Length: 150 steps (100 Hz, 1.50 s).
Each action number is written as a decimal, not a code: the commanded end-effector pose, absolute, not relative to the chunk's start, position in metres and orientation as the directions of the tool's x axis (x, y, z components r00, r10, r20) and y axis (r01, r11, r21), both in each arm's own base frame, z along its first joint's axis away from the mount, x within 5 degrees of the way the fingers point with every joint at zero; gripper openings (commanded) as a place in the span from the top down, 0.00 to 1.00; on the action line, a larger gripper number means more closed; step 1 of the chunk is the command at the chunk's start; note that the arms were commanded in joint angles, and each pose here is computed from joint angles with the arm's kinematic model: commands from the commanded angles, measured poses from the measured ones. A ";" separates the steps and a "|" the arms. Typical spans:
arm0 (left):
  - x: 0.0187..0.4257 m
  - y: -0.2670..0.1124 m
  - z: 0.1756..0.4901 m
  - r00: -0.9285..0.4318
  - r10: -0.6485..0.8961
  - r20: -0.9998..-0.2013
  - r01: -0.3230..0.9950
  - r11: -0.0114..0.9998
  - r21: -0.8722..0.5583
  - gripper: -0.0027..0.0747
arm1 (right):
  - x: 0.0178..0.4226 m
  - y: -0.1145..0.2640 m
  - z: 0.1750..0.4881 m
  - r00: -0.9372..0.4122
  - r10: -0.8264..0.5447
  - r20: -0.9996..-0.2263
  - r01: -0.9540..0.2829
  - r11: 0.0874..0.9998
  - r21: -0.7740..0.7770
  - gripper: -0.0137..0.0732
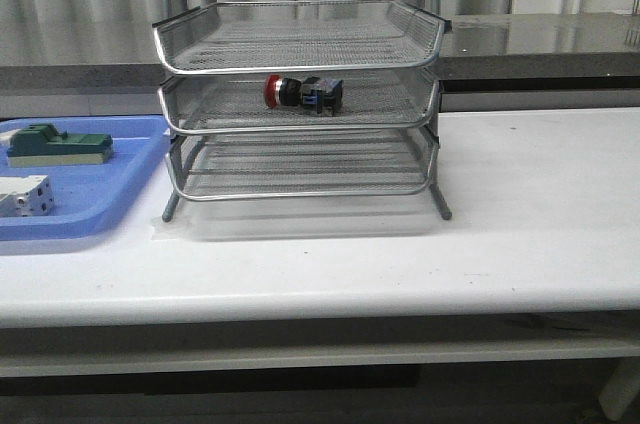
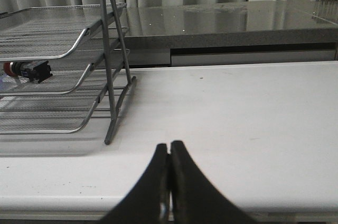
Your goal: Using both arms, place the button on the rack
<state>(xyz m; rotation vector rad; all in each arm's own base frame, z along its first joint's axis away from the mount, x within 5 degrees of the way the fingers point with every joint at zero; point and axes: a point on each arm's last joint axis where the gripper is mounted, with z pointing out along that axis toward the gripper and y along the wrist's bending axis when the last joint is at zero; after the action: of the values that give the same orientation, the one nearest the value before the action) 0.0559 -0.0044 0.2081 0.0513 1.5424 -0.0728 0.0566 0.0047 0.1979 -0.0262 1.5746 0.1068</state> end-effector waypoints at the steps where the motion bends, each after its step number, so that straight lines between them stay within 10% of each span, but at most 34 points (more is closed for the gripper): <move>1: 0.052 -0.004 0.217 0.150 -0.047 -0.988 0.084 0.996 -0.035 0.99 | 0.054 0.005 0.212 0.108 0.052 -0.993 -0.087 0.995 0.043 0.91; 150: 0.054 -0.001 0.207 0.166 -0.062 -0.984 0.020 0.998 -0.059 0.99 | 0.054 0.005 0.212 0.107 0.052 -0.993 -0.087 0.995 0.043 0.91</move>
<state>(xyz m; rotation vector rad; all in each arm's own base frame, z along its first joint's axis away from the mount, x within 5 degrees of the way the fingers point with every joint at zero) 0.0558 -0.0007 0.2134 -0.0234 1.4755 -0.0473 0.0566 0.0047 0.1979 -0.0262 1.5746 0.1068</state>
